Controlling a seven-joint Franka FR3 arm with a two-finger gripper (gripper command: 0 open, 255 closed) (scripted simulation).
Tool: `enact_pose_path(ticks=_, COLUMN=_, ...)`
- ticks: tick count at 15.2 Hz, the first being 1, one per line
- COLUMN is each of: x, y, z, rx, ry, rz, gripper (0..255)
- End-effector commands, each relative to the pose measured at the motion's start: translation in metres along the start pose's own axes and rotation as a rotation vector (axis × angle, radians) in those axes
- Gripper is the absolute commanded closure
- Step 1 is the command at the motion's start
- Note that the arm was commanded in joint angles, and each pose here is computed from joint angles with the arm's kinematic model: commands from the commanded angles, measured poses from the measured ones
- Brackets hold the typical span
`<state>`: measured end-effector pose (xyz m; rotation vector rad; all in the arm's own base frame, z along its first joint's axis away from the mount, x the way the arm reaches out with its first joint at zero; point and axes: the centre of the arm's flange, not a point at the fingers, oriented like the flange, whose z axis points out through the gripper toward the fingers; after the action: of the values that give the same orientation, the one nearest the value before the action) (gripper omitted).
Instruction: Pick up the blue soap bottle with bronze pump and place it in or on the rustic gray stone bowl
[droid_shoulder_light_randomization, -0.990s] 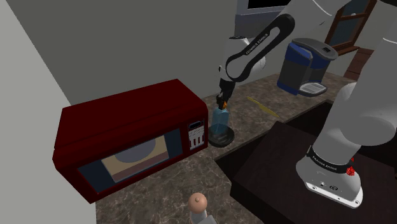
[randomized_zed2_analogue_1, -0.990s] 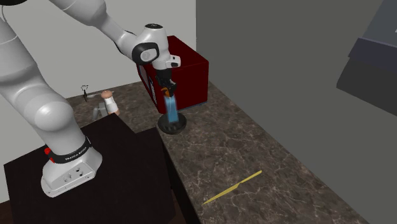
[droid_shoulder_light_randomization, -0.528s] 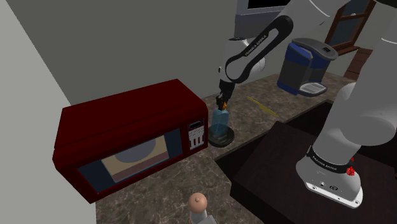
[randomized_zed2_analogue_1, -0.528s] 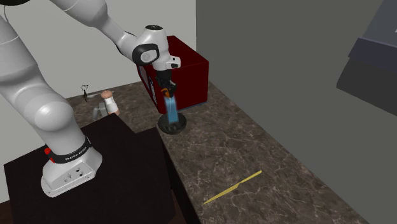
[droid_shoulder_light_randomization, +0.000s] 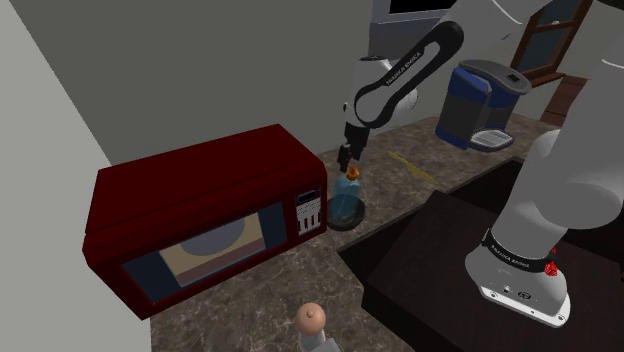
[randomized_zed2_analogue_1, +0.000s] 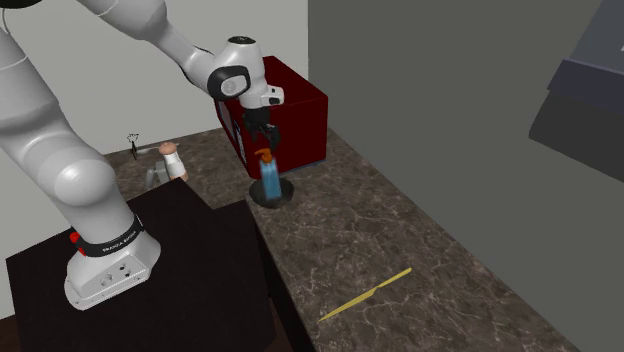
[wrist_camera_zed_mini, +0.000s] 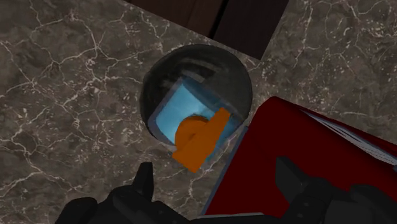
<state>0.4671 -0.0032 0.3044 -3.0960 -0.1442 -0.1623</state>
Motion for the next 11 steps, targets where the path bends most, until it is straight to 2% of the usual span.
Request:
enact_pose_path(ticks=1, x=-0.001, y=0.000, z=-0.020, rx=0.000, ry=-0.001, rz=0.000, gripper=0)
enact_pose_path(ticks=3, x=-0.001, y=0.000, z=-0.043, rx=0.000, ry=-0.001, rz=0.000, gripper=0)
enact_pose_path(ticks=11, x=-0.001, y=0.000, z=-0.043, rx=0.000, ry=-0.001, rz=0.000, gripper=0)
